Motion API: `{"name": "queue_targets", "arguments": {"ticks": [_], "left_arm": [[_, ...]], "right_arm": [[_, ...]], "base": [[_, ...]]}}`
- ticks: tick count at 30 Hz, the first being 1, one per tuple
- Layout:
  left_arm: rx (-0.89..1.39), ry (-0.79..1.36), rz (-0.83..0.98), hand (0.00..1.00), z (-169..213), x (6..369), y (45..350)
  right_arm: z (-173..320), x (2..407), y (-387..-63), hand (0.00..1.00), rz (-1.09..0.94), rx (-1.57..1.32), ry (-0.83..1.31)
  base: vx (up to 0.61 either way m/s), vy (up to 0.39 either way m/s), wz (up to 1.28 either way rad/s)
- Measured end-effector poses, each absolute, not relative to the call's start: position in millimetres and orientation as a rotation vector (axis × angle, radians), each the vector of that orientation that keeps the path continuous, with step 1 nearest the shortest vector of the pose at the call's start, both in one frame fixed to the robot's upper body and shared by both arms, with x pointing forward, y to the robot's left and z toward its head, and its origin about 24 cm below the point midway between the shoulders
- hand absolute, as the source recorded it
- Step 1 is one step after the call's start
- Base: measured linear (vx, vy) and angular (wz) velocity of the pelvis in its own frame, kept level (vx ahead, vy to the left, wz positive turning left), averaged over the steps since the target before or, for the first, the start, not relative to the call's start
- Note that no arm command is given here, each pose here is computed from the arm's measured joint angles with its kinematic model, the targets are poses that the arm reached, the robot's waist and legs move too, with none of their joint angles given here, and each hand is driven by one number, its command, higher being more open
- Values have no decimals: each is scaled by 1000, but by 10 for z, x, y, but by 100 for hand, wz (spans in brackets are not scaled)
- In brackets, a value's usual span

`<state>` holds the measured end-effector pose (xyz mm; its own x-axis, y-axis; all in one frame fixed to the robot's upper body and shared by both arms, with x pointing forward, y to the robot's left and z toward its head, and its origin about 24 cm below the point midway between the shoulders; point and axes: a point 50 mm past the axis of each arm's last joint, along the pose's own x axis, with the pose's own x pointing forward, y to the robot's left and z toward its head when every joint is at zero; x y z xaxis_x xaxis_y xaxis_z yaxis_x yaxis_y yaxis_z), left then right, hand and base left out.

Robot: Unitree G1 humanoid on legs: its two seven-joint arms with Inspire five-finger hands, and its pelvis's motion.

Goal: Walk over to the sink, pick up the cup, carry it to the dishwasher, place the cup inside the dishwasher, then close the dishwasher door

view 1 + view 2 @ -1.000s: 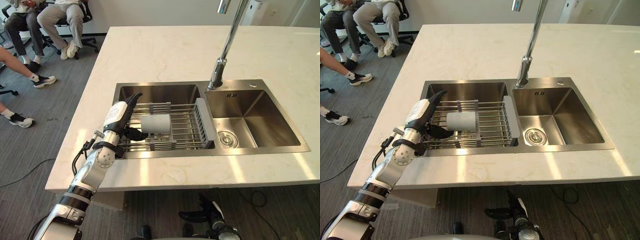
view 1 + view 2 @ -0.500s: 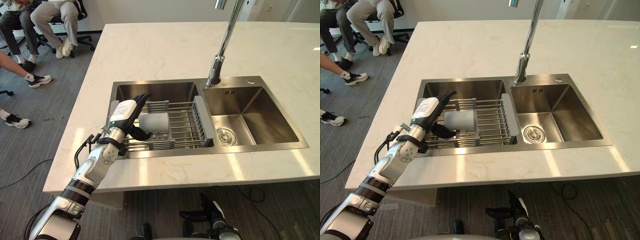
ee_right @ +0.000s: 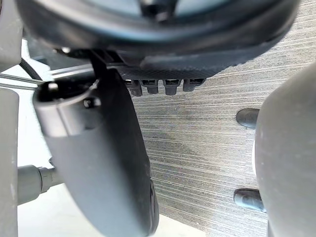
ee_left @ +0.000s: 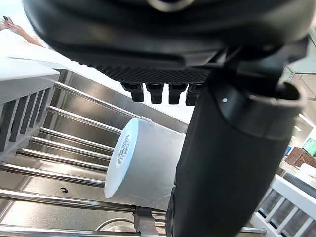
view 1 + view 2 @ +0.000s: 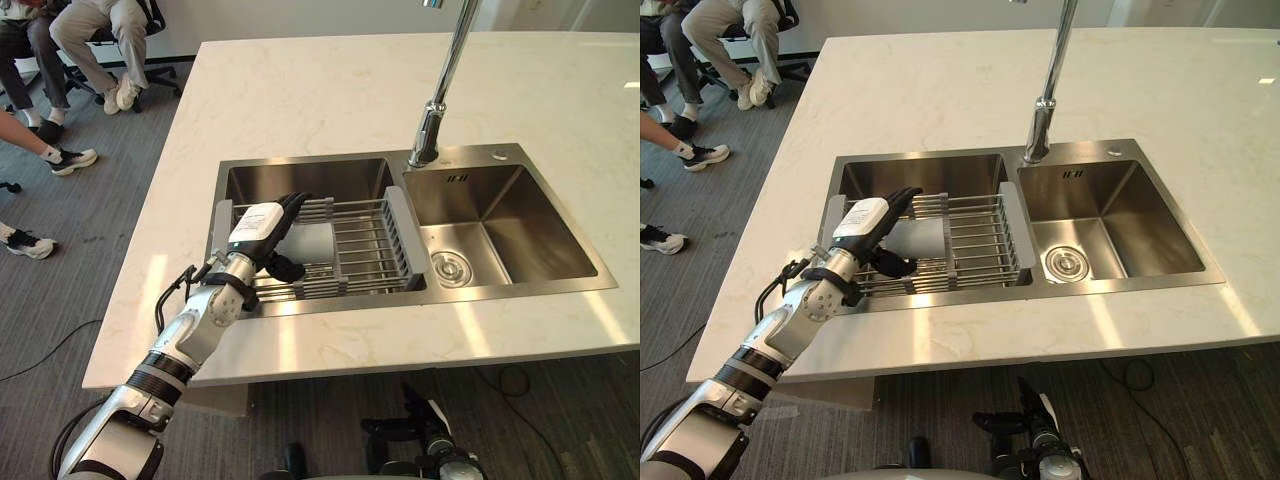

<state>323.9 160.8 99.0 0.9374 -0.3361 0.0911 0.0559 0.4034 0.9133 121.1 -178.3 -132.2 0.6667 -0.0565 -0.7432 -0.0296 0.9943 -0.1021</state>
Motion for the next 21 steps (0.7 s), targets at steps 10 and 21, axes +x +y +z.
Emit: {"name": "queue_targets", "arguments": {"ticks": [10,21], "left_arm": [[1159,-256,-289,100,998,3305,1578],[1217,-229,-332,0,998,3376,1548]], "right_arm": [[-1311,1238,-1807,100,-25,-112,834],[-1298,1280,-1802,100,-22,-113,823]], "base": [[0,0,0],[0,0,0]]}}
